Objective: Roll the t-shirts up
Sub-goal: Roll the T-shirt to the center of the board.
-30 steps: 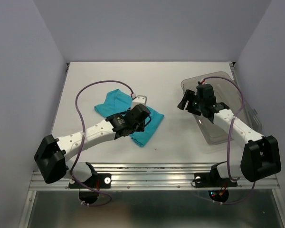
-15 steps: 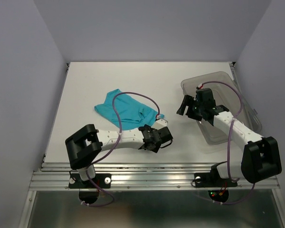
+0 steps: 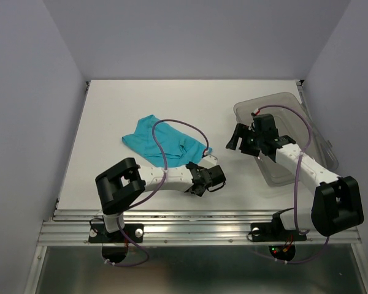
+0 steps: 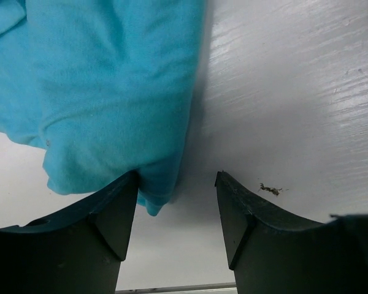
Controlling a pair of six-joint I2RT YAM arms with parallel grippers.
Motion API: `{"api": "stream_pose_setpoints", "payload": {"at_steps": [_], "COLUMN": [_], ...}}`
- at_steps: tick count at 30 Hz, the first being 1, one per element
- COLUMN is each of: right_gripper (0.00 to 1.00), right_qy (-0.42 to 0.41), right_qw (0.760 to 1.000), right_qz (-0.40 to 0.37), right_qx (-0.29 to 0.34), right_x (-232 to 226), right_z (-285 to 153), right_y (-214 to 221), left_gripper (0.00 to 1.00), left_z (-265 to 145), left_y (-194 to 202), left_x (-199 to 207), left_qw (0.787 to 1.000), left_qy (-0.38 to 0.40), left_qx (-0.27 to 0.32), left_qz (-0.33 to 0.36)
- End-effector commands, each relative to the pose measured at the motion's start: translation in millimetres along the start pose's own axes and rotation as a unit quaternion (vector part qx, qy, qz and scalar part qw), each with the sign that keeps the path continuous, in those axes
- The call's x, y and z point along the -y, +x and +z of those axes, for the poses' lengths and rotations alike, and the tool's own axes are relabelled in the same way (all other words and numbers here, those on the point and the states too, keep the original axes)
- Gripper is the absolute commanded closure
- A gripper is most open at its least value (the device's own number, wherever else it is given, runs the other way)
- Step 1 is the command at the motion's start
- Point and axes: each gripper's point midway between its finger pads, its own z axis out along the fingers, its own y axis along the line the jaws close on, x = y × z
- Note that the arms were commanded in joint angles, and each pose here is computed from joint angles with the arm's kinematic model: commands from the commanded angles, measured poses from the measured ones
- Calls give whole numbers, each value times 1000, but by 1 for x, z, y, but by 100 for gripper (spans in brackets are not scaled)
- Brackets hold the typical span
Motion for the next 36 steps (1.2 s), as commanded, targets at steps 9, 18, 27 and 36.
{"api": "stream_pose_setpoints", "payload": {"at_steps": [9, 18, 27, 36], "right_gripper": [19, 19, 16, 10], "right_qy": [-31, -64, -91, -116], "right_qw": [999, 997, 995, 992], "right_qz": [-17, -9, -24, 6], "right_qx": [-14, -44, -40, -47], "right_x": [-11, -22, -55, -88], "right_z": [-8, -9, -10, 16], "right_y": [2, 12, 11, 31], "left_gripper": [39, 100, 100, 100], "left_z": [9, 1, -43, -47], "left_y": [-10, -27, -54, -54], "left_x": [-8, -5, -6, -25], "left_qw": [999, 998, 978, 964], "left_qy": [-34, 29, 154, 196], "left_qx": [25, 47, 103, 115], "left_qz": [-3, -36, -95, -141]}}
